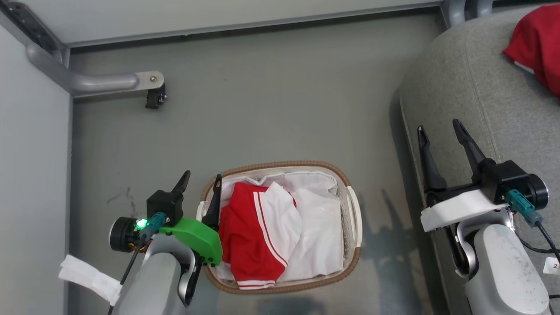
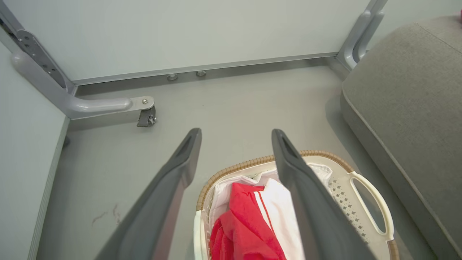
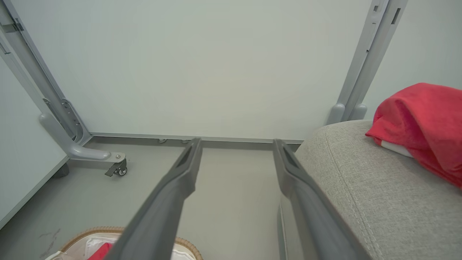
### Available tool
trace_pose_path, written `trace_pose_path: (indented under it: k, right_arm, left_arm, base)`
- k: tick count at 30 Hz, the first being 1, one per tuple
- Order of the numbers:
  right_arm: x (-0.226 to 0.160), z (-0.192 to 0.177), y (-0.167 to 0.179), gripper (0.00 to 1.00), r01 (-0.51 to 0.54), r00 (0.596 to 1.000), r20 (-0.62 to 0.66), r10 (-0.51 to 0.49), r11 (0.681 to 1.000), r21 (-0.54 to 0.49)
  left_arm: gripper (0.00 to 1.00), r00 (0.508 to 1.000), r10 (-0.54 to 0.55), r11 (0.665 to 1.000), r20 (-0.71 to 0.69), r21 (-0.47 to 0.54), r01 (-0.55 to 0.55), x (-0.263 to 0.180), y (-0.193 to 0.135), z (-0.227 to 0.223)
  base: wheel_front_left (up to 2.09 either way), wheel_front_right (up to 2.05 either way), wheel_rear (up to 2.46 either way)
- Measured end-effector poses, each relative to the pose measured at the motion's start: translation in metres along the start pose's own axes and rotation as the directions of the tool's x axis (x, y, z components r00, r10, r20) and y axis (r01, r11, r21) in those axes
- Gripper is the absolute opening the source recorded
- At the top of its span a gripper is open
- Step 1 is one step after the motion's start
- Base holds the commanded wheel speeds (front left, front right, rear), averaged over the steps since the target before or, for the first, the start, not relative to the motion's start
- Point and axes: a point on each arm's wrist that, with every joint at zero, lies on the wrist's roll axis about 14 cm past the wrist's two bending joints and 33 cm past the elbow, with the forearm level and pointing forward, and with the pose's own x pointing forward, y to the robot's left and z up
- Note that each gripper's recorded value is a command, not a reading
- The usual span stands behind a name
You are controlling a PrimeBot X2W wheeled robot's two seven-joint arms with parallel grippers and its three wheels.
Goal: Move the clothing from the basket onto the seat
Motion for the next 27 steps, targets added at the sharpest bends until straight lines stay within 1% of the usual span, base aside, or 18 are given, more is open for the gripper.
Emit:
trace_pose_path:
  k: [5,11,18,21,24,27]
  right_arm:
    - [0.014,-0.021,-0.002,1.00,-0.005,0.999,-0.035,0.005,1.000,0.003]
    - [0.026,-0.049,-0.006,1.00,0.000,0.997,-0.082,0.001,1.000,0.017]
    - [0.032,-0.076,-0.012,1.00,0.009,0.992,-0.130,-0.004,0.999,0.035]
    - [0.033,-0.086,-0.015,1.00,0.015,0.989,-0.149,-0.009,0.999,0.039]
    - [0.033,-0.093,-0.019,1.00,0.022,0.987,-0.161,-0.015,0.999,0.042]
    - [0.033,-0.099,-0.022,1.00,0.030,0.985,-0.171,-0.022,0.999,0.045]
  left_arm:
    - [1.00,0.987,-0.056,0.998,-0.151,0.010,0.058,0.018,-0.010,-0.046]
    - [1.00,0.936,-0.122,0.990,-0.330,0.021,0.137,0.026,-0.021,-0.105]
    - [1.00,0.845,-0.189,0.971,-0.501,0.034,0.237,0.024,-0.033,-0.164]
    - [1.00,0.789,-0.205,0.957,-0.580,0.053,0.287,0.021,-0.034,-0.187]
    - [1.00,0.742,-0.208,0.941,-0.637,0.077,0.330,0.020,-0.031,-0.203]
    - [1.00,0.716,-0.210,0.926,-0.666,0.099,0.364,0.025,-0.030,-0.212]
  base:
    - [0.00,0.00,0.00]
    - [0.00,0.00,0.00]
    - [0.00,0.00,0.00]
    - [0.00,0.00,0.00]
    - [0.00,0.00,0.00]
    - [0.00,0.00,0.00]
